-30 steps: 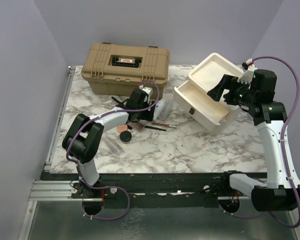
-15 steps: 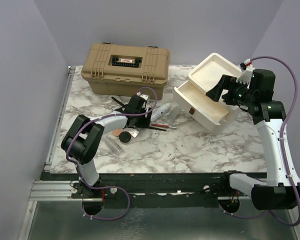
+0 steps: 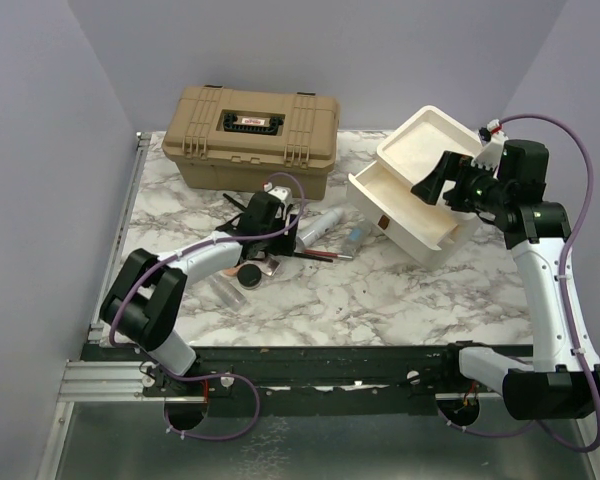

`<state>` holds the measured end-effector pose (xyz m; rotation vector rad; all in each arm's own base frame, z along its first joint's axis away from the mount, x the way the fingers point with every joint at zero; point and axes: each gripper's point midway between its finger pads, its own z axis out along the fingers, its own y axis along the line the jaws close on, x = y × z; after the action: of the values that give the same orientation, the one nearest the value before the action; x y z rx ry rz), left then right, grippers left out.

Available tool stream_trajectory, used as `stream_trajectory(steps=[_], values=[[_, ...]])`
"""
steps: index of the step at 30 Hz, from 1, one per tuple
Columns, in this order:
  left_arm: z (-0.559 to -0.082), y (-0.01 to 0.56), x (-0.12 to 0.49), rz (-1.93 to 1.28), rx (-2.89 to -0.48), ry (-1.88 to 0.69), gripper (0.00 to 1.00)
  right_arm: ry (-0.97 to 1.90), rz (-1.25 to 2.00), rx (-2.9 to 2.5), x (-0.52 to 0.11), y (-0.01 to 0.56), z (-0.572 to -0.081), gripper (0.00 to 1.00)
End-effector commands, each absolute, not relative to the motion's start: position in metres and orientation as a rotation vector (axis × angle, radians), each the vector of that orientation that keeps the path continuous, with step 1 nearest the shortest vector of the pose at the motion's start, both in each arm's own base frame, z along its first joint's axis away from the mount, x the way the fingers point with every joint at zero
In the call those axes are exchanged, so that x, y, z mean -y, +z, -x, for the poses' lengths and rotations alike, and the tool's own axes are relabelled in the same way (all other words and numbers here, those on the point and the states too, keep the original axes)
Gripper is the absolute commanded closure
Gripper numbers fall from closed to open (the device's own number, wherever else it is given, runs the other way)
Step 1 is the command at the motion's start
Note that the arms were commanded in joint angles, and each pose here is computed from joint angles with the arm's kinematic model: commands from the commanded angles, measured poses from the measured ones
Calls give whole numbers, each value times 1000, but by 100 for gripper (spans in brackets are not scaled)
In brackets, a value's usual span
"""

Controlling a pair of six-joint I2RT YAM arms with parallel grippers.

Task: Organize the makeup
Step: Pick up the makeup brush from the center of the board.

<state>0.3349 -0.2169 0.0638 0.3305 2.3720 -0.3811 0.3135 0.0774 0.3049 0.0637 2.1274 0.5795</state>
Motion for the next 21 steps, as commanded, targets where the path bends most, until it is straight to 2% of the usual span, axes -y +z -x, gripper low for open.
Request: stream_trajectory(steps=[1,9,21], values=[[-332,65,225,-411,-2362,-426,26,593,-57,-2131,-79,304,-309,4],[-327,73,253,-655,-2286,-501,26,562,-40,-2079,-76,317,-305,4],[-328,53,258,-1005,-2188,-349,30,571,-46,-2115,-77,309,-303,4]])
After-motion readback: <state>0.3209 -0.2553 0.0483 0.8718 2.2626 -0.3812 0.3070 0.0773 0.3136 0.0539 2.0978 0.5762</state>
